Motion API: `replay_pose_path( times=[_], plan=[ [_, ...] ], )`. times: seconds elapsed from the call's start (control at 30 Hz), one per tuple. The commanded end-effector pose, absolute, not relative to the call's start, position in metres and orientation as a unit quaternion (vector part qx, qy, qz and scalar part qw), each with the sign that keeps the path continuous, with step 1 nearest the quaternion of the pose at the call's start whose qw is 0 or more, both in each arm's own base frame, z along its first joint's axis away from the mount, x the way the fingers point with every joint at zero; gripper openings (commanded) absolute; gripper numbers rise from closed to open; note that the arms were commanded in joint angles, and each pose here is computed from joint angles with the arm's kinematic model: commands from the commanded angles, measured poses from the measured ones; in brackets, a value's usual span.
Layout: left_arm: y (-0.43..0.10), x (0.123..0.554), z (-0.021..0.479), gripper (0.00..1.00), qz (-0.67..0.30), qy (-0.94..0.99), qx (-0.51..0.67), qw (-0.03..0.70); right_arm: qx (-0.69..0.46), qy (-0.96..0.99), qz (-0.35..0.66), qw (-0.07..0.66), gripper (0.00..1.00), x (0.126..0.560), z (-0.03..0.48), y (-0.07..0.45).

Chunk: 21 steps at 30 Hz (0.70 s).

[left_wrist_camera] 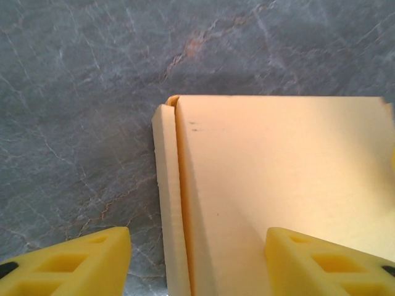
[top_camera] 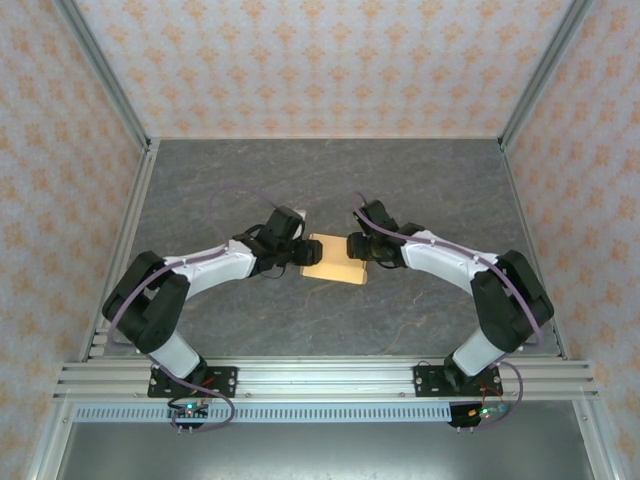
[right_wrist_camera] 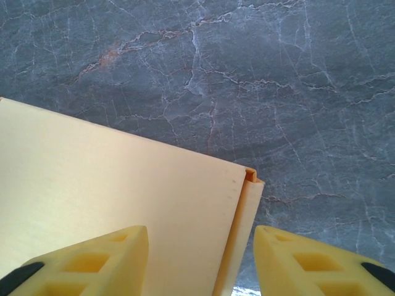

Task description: Fold the paper box

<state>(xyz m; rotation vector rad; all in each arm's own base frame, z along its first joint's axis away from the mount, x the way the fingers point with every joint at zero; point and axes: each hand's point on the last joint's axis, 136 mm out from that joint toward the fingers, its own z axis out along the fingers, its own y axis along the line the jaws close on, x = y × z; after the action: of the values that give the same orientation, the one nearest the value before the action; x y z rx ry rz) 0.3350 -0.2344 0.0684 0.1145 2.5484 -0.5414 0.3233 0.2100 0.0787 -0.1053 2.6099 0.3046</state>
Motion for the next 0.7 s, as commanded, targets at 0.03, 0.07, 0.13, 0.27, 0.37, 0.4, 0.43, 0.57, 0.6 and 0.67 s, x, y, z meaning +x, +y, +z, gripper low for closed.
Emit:
replay_pose_path(
  times=[0.03,0.07,0.13,0.27,0.37,0.4,0.43,0.57,0.6,0.67],
  plan=[
    [-0.242,0.343,0.071,0.56,-0.214,0.938,0.041,0.268,-0.043,0.958,0.101,0.266,0.52,0.32,0.098,0.203],
    [-0.243,0.342,0.07,0.55,-0.216,0.938,0.041,0.267,-0.042,0.959,0.101,0.262,0.53,0.317,0.097,0.202],
    [-0.241,0.342,0.066,0.55,-0.214,0.94,0.038,0.264,-0.037,0.962,0.108,0.249,0.55,0.313,0.093,0.202],
    [-0.241,0.34,0.061,0.55,-0.216,0.941,0.033,0.26,-0.019,0.966,0.142,0.217,0.56,0.307,0.08,0.206],
    [-0.242,0.338,0.06,0.55,-0.222,0.94,0.029,0.257,-0.003,0.964,0.169,0.205,0.57,0.305,0.074,0.208],
    [-0.243,0.338,0.059,0.55,-0.224,0.94,0.028,0.256,0.003,0.964,0.175,0.2,0.56,0.304,0.072,0.209],
    [-0.243,0.338,0.058,0.55,-0.224,0.94,0.027,0.256,0.007,0.964,0.176,0.199,0.56,0.304,0.071,0.208],
    [-0.243,0.338,0.055,0.54,-0.225,0.941,0.026,0.251,0.011,0.964,0.182,0.193,0.56,0.304,0.065,0.208],
    [-0.244,0.337,0.054,0.54,-0.225,0.941,0.026,0.25,0.014,0.963,0.187,0.192,0.55,0.304,0.064,0.21],
    [-0.245,0.338,0.053,0.53,-0.229,0.941,0.025,0.248,0.015,0.963,0.191,0.19,0.52,0.304,0.061,0.212]
  ],
)
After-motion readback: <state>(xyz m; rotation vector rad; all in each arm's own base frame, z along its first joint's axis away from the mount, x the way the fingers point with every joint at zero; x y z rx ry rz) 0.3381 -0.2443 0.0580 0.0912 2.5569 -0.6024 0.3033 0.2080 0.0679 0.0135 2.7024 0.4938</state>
